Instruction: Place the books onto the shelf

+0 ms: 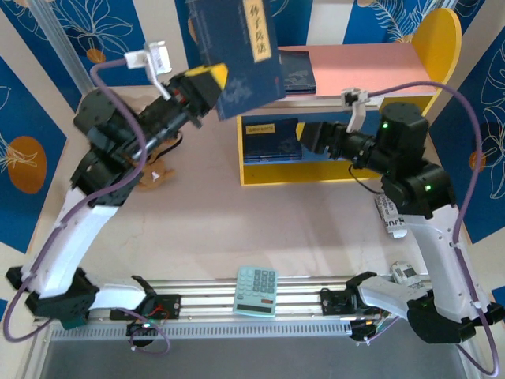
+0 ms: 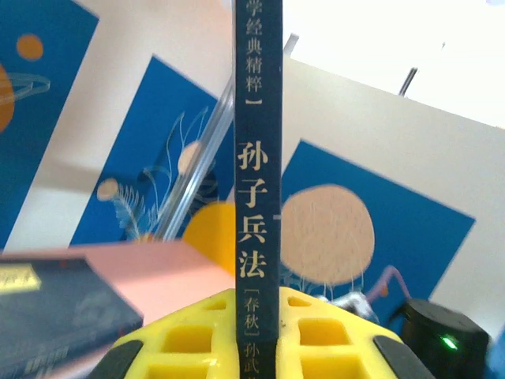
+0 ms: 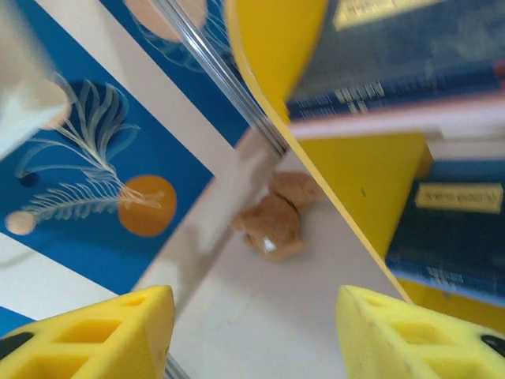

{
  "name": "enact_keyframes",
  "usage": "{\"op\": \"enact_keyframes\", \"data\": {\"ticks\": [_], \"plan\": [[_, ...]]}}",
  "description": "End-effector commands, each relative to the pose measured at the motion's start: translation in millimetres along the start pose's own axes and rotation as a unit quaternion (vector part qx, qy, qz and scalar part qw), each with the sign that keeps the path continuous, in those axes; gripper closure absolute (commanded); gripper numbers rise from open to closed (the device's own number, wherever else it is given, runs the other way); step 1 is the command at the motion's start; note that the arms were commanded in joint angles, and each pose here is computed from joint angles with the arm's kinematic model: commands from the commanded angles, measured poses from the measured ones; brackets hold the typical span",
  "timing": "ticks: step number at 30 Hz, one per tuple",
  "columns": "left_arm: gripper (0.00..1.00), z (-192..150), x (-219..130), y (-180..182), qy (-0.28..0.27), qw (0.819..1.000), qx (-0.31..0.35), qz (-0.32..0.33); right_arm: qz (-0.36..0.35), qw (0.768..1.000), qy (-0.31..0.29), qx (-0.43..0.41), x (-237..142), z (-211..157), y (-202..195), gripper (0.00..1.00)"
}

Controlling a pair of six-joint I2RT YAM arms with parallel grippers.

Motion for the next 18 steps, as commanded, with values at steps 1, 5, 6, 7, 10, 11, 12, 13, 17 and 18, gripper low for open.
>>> {"op": "enact_keyframes", "data": {"ticks": [1, 5, 6, 7, 10, 11, 12, 13, 17, 18], "plan": [[1.0, 25, 31, -2, -0.082, 0.996, 0.021, -0.017, 0.076, 0.997, -0.012, 0.005, -2, 24, 24, 0.42], [1.0, 36, 62, 8, -0.127, 0.991, 0.037, -0.002, 0.108, 0.993, -0.053, 0.019, -3, 53, 32, 0.39], [1.0, 38, 67, 9, -0.138, 0.99, 0.039, -0.005, 0.114, 0.991, -0.062, 0.021, -2, 59, 32, 0.39], [1.0, 41, 72, 10, -0.151, 0.988, 0.042, -0.007, 0.117, 0.99, -0.069, 0.026, -1, 64, 31, 0.37], [1.0, 45, 86, 12, -0.172, 0.984, 0.046, -0.013, 0.126, 0.987, -0.09, 0.037, 1, 80, 29, 0.32], [1.0, 46, 89, 12, -0.181, 0.982, 0.044, -0.02, 0.126, 0.986, -0.097, 0.04, 2, 85, 28, 0.3], [1.0, 47, 91, 12, -0.19, 0.981, 0.039, -0.027, 0.129, 0.985, -0.102, 0.042, 3, 89, 27, 0.29], [1.0, 47, 93, 13, -0.198, 0.979, 0.033, -0.032, 0.132, 0.984, -0.107, 0.045, 5, 94, 27, 0.28], [1.0, 47, 98, 17, -0.218, 0.975, 0.016, -0.038, 0.138, 0.98, -0.13, 0.051, 11, 111, 24, 0.24], [1.0, 48, 98, 16, -0.223, 0.974, 0.014, -0.042, 0.141, 0.979, -0.136, 0.054, 14, 116, 24, 0.24]]}}
Point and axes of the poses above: each hand's point on the last joint's axis, 136 mm out from that joint toward the fingers, its own x axis out along the fingers, its own y axis along the line the jaws close on, z = x × y, the point moved 3 cm from there along -x, back along the fingers, and after that the axes turned 3 degrees about -x, right-handed, at the moved point
